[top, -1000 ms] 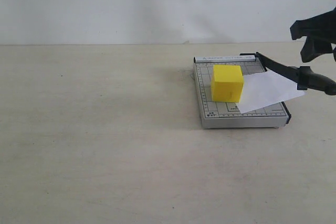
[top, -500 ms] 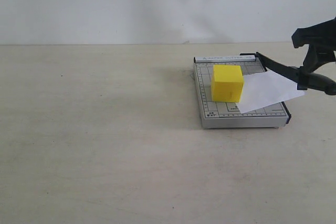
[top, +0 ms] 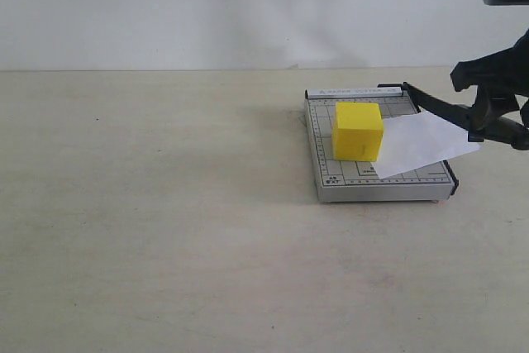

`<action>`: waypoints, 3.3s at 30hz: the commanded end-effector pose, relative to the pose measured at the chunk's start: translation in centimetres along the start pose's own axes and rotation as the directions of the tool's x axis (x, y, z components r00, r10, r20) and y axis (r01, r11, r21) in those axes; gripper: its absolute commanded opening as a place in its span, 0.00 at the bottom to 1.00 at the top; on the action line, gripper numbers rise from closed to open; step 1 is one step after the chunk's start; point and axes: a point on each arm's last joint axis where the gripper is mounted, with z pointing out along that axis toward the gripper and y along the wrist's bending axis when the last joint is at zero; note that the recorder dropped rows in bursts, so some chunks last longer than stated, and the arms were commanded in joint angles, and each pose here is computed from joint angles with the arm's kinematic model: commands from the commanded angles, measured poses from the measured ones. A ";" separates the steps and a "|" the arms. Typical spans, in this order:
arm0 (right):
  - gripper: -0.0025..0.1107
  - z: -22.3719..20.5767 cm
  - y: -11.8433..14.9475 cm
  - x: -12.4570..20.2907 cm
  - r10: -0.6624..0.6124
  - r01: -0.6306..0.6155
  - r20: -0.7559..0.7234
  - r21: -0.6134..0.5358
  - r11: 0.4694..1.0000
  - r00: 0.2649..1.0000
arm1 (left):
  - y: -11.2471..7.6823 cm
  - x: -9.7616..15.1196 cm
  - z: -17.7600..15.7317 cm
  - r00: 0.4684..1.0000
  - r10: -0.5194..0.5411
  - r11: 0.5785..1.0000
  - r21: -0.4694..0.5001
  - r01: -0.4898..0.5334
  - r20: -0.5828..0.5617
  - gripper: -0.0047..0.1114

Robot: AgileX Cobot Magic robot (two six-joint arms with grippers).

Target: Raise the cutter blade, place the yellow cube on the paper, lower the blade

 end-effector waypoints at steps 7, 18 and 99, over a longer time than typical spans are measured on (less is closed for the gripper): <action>0.46 0.5 -0.1 -0.3 -0.031 0.031 0.015 0.014 0.999 0.999 | -1.3 1.0 1.7 1.000 -0.004 0.999 0.043 0.005 -0.024 0.08; 0.14 1.0 -0.2 0.0 -0.042 0.042 0.013 0.022 0.999 0.999 | -1.2 0.9 1.4 1.000 -0.006 0.999 0.036 0.006 -0.016 0.08; 0.14 -0.9 -0.2 5.7 0.018 -0.017 0.326 -0.008 1.000 0.945 | -1.2 0.8 1.4 1.000 -0.015 0.999 0.033 0.015 0.001 0.08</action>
